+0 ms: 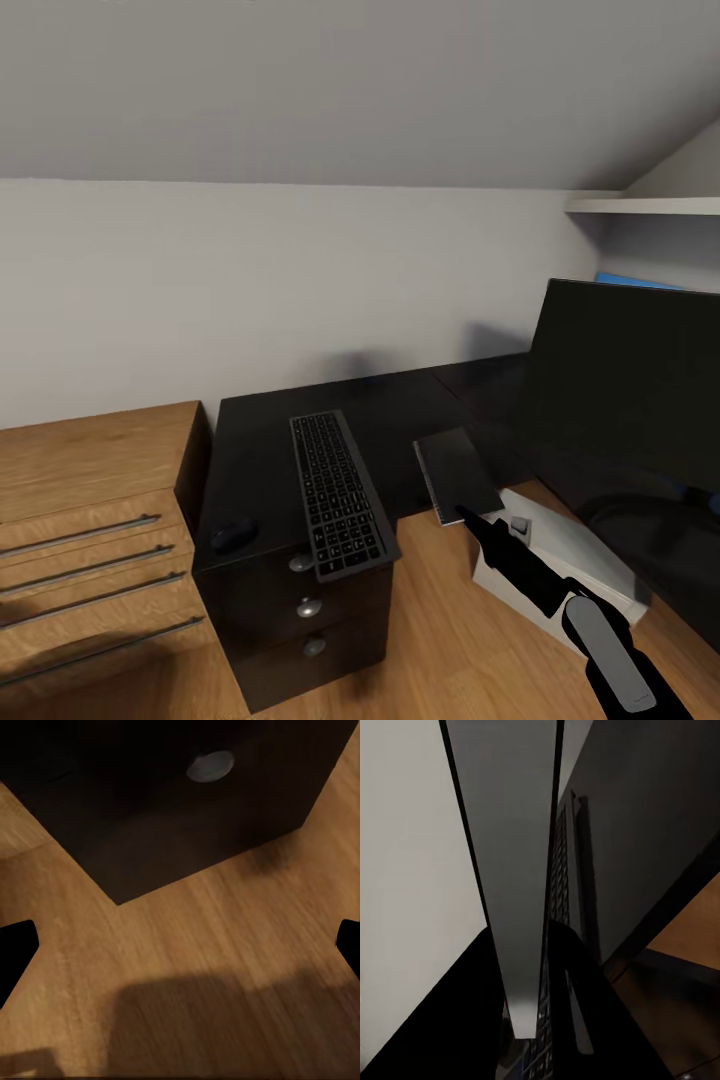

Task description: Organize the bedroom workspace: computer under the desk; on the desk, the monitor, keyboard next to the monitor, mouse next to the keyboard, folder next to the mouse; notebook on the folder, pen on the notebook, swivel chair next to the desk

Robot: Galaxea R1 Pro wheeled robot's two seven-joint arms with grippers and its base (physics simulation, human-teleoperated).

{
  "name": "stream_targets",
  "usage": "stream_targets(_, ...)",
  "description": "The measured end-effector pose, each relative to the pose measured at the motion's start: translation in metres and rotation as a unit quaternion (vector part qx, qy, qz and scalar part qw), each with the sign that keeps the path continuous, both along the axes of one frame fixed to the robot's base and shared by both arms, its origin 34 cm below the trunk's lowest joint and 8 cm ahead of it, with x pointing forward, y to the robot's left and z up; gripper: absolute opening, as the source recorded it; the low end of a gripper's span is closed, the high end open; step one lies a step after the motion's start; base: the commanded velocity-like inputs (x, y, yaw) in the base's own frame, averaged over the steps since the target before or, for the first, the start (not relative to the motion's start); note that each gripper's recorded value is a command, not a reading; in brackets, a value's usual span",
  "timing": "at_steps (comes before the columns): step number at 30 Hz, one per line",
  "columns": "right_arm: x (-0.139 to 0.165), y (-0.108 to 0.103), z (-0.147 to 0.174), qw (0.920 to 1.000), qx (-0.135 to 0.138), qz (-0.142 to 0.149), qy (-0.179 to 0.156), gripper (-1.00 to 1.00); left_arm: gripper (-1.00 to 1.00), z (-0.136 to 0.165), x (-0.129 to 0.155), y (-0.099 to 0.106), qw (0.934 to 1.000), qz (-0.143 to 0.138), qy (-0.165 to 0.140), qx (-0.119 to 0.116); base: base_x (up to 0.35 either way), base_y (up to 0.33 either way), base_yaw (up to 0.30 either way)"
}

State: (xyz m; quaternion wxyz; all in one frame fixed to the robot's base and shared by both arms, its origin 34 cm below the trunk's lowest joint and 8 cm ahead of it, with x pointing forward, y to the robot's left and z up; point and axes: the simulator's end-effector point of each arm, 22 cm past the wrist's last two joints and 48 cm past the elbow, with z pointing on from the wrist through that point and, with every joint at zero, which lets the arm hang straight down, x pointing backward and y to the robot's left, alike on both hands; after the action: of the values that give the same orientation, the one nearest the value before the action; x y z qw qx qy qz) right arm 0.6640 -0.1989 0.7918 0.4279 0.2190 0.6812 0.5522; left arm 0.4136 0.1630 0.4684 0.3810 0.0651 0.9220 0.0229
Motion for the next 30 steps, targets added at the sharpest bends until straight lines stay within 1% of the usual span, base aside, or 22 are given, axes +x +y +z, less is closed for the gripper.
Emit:
stream_targets(4,0.000,0.000,-0.001,1.0000,0.001,0.000,0.001,-1.00,1.00,-0.001,-0.001,0.001,1.0000,0.000,0.001,0.001,0.000,0.000,0.030)
stream_targets(11,-0.001,-0.003,-0.011,0.9999,0.002,-0.004,0.014,-1.00,1.00,-0.001,-0.001,0.001,1.0000,0.001,0.001,0.001,0.000,0.000,0.007)
stream_targets(16,-0.002,-0.007,-0.021,0.9995,0.003,-0.008,0.029,-1.00,1.00,-0.001,-0.001,0.001,1.0000,0.001,0.001,0.001,0.000,0.000,0.001)
stream_targets(19,-0.002,-0.012,-0.031,0.9989,0.004,-0.011,0.046,-1.00,1.00,-0.001,-0.001,0.001,1.0000,0.002,0.001,0.002,0.000,0.000,0.000)
stream_targets(20,0.007,-0.016,-0.033,0.9982,0.003,-0.014,0.059,-1.00,1.00,0.000,-0.001,0.003,1.0000,0.005,0.001,0.005,0.000,0.000,0.000)
stream_targets(23,0.021,-0.021,-0.023,0.9982,0.004,-0.018,0.057,-1.00,1.00,0.000,-0.001,0.003,1.0000,0.005,0.001,0.006,0.000,0.000,0.000)
stream_targets(24,0.034,-0.023,-0.014,0.9980,0.007,-0.012,0.061,-1.00,1.00,0.000,-0.001,0.004,1.0000,0.006,0.000,0.007,0.000,0.000,0.000)
stream_targets(25,0.039,-0.023,-0.008,0.9978,0.015,-0.006,0.064,-1.00,1.00,0.000,-0.001,0.004,0.9999,0.007,0.000,0.008,0.000,0.000,0.000)
stream_targets(26,0.042,-0.023,-0.006,0.9976,0.017,0.000,0.068,-1.00,1.00,0.000,0.000,0.005,0.9999,0.008,0.000,0.009,0.000,0.000,0.000)
stream_targets(28,0.049,-0.024,0.002,0.9955,0.039,0.019,0.084,-1.00,1.00,0.000,0.000,0.007,0.9999,0.012,-0.001,0.013,0.000,0.000,0.000)
stream_targets(30,0.048,-0.026,0.004,0.9941,0.049,0.028,0.093,-1.00,1.00,0.000,0.000,0.008,0.9998,0.013,-0.001,0.014,0.000,0.000,0.000)
